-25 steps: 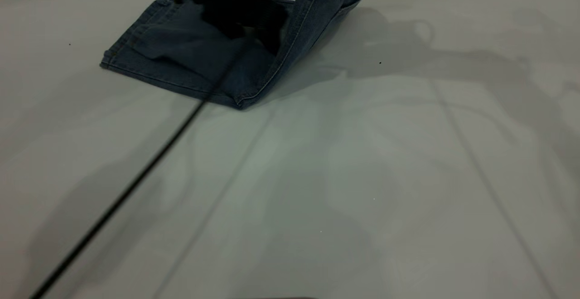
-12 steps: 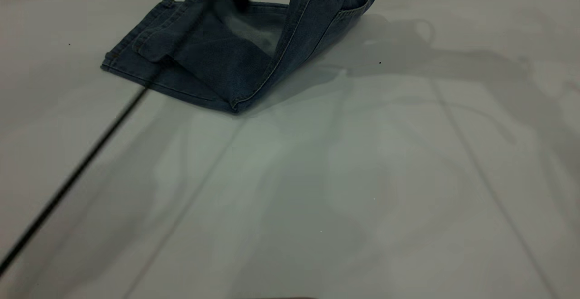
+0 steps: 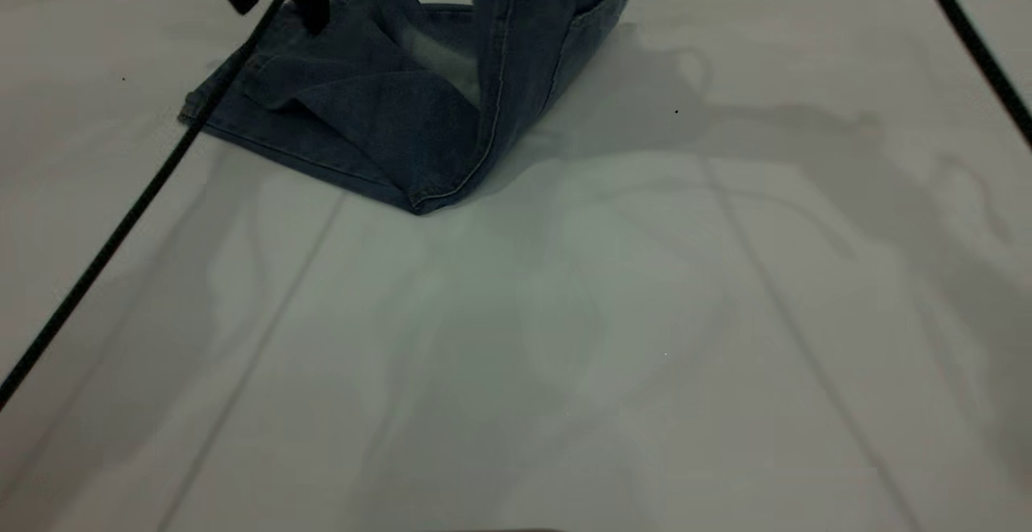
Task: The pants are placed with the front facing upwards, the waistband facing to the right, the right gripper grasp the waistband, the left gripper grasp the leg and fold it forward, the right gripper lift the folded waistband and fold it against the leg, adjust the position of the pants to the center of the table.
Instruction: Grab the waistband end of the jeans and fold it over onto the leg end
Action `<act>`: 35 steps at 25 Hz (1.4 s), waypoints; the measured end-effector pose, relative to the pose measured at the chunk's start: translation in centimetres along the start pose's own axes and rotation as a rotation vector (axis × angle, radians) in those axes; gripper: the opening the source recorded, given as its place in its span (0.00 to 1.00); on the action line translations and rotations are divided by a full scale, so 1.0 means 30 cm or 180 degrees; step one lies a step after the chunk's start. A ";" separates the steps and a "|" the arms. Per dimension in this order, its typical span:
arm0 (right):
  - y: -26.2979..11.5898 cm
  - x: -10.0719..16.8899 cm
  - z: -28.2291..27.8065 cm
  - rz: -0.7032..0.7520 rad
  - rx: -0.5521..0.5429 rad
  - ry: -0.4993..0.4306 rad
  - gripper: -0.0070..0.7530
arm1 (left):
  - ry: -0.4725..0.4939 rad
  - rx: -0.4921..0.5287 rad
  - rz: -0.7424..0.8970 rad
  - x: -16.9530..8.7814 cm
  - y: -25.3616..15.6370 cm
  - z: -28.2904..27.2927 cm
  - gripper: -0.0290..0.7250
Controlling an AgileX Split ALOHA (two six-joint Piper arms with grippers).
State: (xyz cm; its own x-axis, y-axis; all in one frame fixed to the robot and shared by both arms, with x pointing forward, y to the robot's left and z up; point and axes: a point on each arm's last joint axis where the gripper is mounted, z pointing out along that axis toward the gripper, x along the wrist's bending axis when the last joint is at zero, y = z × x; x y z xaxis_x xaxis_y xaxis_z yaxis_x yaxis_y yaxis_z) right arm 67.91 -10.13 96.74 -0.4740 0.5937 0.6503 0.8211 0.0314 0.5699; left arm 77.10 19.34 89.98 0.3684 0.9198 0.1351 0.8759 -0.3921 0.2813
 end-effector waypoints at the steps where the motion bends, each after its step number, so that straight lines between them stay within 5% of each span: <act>1: -0.004 0.013 0.011 -0.0019 0.0000 0.0010 0.11 | -0.0006 0.0030 0.0001 -0.003 -0.005 0.020 0.81; 7: -0.009 0.075 0.066 -0.0125 -0.0172 0.0038 0.11 | -0.0079 0.0235 -0.0009 -0.026 -0.048 0.153 0.81; 16: 0.022 0.152 0.124 -0.0252 -0.0876 -0.0008 0.11 | -0.0134 0.0239 -0.0037 -0.031 -0.049 0.165 0.81; 22: -0.035 0.157 0.216 -0.0323 -0.0806 -0.0141 0.11 | -0.0117 0.0291 -0.0044 -0.018 -0.033 0.076 0.81; 35: -0.138 -0.004 0.369 -0.0146 -0.0532 -0.0280 0.12 | 0.0221 -0.1080 -0.0285 0.074 0.122 -0.523 0.81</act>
State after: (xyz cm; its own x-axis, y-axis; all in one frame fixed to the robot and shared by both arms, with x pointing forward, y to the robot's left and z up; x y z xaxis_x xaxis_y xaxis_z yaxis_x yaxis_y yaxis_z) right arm 68.10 -1.43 88.75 -0.4742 0.6629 0.5794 0.7315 -0.0696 0.6783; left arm 76.24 19.71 106.23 0.2625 0.9521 0.1565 0.7460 -0.3032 0.5929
